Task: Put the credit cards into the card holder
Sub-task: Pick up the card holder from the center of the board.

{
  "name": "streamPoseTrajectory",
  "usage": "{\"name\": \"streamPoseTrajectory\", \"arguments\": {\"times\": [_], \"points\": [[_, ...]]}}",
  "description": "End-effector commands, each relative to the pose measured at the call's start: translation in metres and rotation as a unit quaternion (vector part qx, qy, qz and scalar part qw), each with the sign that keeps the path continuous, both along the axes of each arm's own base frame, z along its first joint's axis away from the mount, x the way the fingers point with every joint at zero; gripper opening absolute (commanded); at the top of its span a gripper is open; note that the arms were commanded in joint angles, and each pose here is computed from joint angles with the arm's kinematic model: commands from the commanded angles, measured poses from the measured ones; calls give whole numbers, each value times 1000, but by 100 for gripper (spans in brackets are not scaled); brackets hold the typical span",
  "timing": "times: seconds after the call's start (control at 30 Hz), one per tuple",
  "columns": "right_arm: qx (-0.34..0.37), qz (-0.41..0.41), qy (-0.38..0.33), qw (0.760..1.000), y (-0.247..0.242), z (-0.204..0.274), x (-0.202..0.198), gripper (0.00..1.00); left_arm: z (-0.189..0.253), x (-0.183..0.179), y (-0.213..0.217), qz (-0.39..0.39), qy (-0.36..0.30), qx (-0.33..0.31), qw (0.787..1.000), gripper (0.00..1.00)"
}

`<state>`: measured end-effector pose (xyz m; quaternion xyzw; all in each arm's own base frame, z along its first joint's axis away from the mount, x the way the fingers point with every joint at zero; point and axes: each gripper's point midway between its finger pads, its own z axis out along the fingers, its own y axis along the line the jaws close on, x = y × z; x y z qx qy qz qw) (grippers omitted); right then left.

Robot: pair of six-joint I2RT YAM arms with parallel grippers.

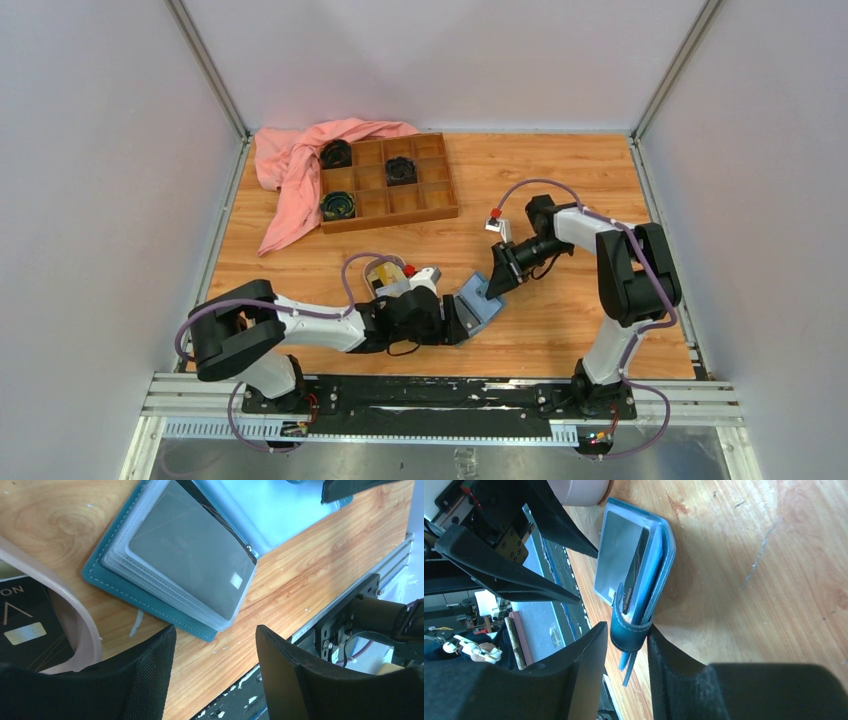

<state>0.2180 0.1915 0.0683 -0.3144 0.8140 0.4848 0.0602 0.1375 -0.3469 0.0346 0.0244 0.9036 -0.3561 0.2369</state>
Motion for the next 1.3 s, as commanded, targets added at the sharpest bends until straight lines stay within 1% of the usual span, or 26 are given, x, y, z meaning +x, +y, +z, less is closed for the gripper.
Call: {"name": "streamPoseTrajectory", "arguments": {"times": [0.0, 0.07, 0.13, 0.2, 0.23, 0.37, 0.43, 0.5, 0.57, 0.63, 0.7, 0.73, 0.8, 0.87, 0.97, 1.07, 1.27], "points": [[-20, 28, -25, 999, 3, 4, -7, 37, 4, 20, 7, 15, -36, 22, 999, 65], [-44, 26, -40, 998, 1, -1, -4, 30, 11, 24, 5, 12, -47, 17, 999, 65], [-66, 17, -55, 996, -3, -3, 2, 19, 19, 28, 2, 9, -58, 12, 998, 65], [-91, 0, -77, 993, -7, -2, 11, 4, 26, 32, 0, 6, -68, 8, 998, 66], [-113, -13, -92, 989, -13, -3, 17, 1, 28, 34, 0, 3, -72, 7, 997, 66], [-165, -63, -142, 974, -28, 5, 35, 0, 41, 39, -4, -13, -93, 0, 996, 66], [-178, -84, -154, 968, -35, 11, 40, 0, 49, 41, -5, -23, -108, -3, 994, 67], [-167, -94, -161, 968, -39, 18, 45, 0, 60, 44, -3, -33, -132, -6, 991, 67], [-147, -80, -173, 971, -42, 26, 44, 0, 71, 48, 0, -42, -156, -6, 987, 68], [-127, -61, -193, 971, -45, 35, 43, 0, 80, 54, 5, -43, -176, -8, 983, 77], [-108, -42, -222, 968, -46, 43, 42, 0, 88, 62, 10, -56, -199, -5, 978, 90], [-101, -32, -241, 965, -46, 46, 41, 0, 93, 65, 12, -68, -211, -5, 975, 94], [-87, -9, -278, 957, -46, 50, 37, 0, 102, 77, 19, -91, -230, -10, 969, 96], [-70, 6, -310, 948, -45, 55, 33, 0, 115, 84, 24, -121, -262, -13, 957, 96], [-33, 20, -343, 939, -40, 67, 27, 0, 128, 87, 28, -172, -322, -1, 931, 97], [-1, 31, -376, 926, -37, 80, 22, 0, 125, 81, 28, -229, -361, 12, 904, 97], [69, 84, -453, 885, -27, 102, 3, 0, 115, 70, 37, -306, -431, 47, 848, 99]]}}
